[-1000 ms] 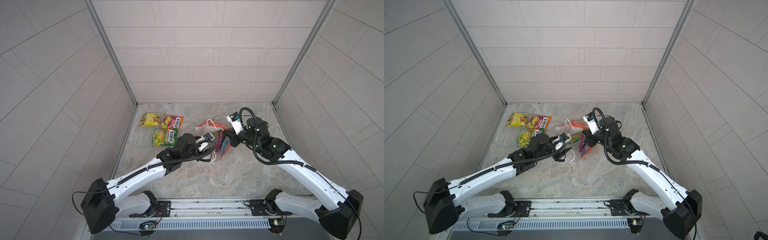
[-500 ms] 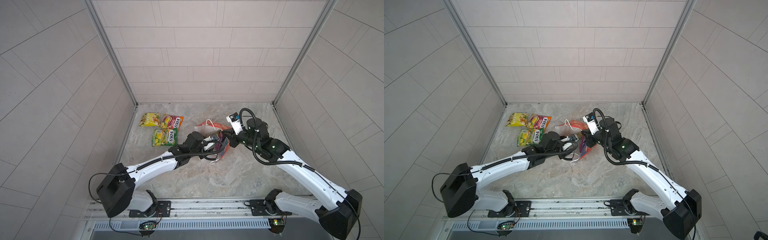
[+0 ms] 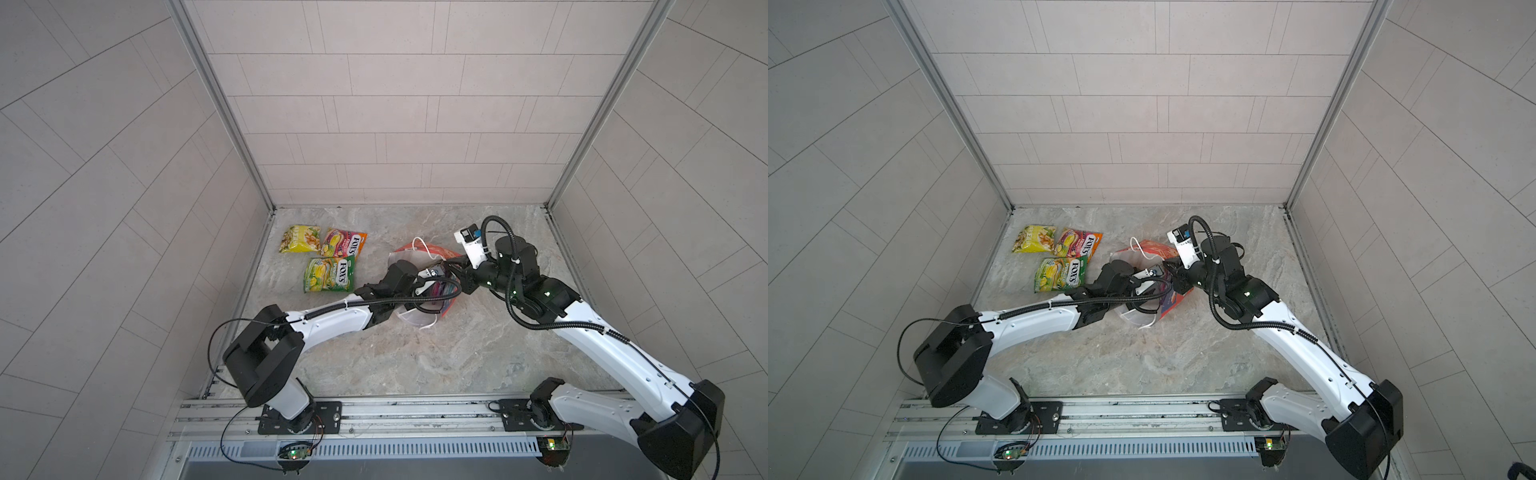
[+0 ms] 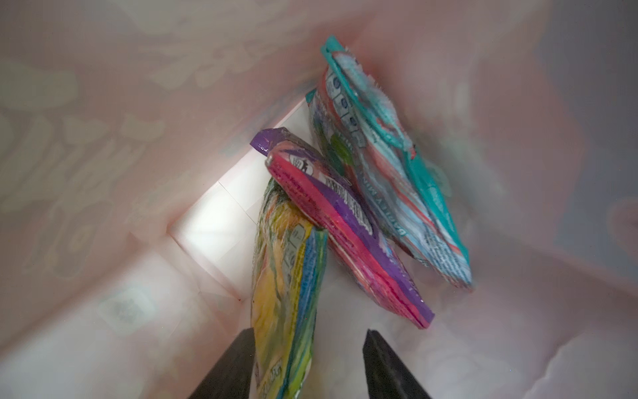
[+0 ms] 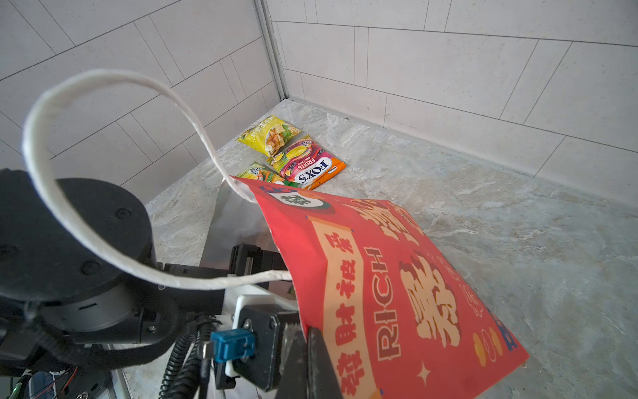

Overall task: Take the snacks out of the paper bag
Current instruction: Pick up the snack from the paper bag.

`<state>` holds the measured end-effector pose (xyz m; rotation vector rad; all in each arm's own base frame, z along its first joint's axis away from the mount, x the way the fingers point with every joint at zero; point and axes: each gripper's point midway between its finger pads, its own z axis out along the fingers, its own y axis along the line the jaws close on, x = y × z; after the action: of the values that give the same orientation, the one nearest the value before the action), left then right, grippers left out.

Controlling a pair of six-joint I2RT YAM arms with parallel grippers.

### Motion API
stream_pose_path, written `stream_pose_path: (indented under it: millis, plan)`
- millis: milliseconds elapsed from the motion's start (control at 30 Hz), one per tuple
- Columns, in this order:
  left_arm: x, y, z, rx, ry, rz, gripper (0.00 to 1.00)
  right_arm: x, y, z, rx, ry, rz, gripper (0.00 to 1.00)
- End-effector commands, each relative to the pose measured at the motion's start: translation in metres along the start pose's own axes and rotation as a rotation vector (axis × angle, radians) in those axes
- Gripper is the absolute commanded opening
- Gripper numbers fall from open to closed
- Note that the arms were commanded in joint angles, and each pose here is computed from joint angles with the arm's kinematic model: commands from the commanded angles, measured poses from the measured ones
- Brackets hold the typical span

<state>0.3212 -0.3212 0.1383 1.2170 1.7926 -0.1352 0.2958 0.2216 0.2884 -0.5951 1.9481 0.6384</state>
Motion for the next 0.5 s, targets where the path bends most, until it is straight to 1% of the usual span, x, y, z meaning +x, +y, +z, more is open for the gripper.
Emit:
stream_pose_path:
  millis: [0,67,133,167,200,267,367,400,433,467]
  plan:
    - [-0.013,0.015,0.006,-0.07,-0.046,0.003,0.5,-0.017,0.006,-0.009,-0.022,-0.071,-0.011,0.0]
    - [-0.009,0.017,0.01,-0.09,-0.043,-0.003,0.36,-0.018,0.005,-0.009,-0.021,-0.074,-0.01,0.0]
    - [-0.007,0.017,0.013,-0.092,-0.04,0.0,0.34,-0.017,0.004,-0.009,-0.019,-0.075,-0.006,0.0]
    - [-0.007,0.017,0.014,-0.091,-0.039,0.0,0.32,-0.018,0.004,-0.009,-0.02,-0.076,-0.005,0.0]
    - [-0.006,0.017,0.015,-0.092,-0.041,-0.001,0.26,-0.018,0.004,-0.009,-0.021,-0.077,-0.003,0.0]
    - [-0.005,0.017,0.017,-0.093,-0.045,-0.003,0.12,-0.017,0.002,-0.009,-0.019,-0.079,0.003,0.0]
    - [-0.006,0.019,0.018,-0.091,-0.049,-0.004,0.08,-0.017,0.002,-0.008,-0.023,-0.079,0.006,0.0]
    - [-0.008,0.019,0.016,-0.09,-0.056,-0.005,0.06,-0.017,0.002,-0.008,-0.022,-0.079,0.008,0.0]
    - [-0.01,0.019,0.014,-0.089,-0.065,-0.007,0.0,-0.017,0.002,-0.009,-0.021,-0.081,0.009,0.0]
    - [-0.012,0.019,0.011,-0.082,-0.075,-0.007,0.0,-0.018,0.001,-0.009,-0.02,-0.083,0.011,0.0]
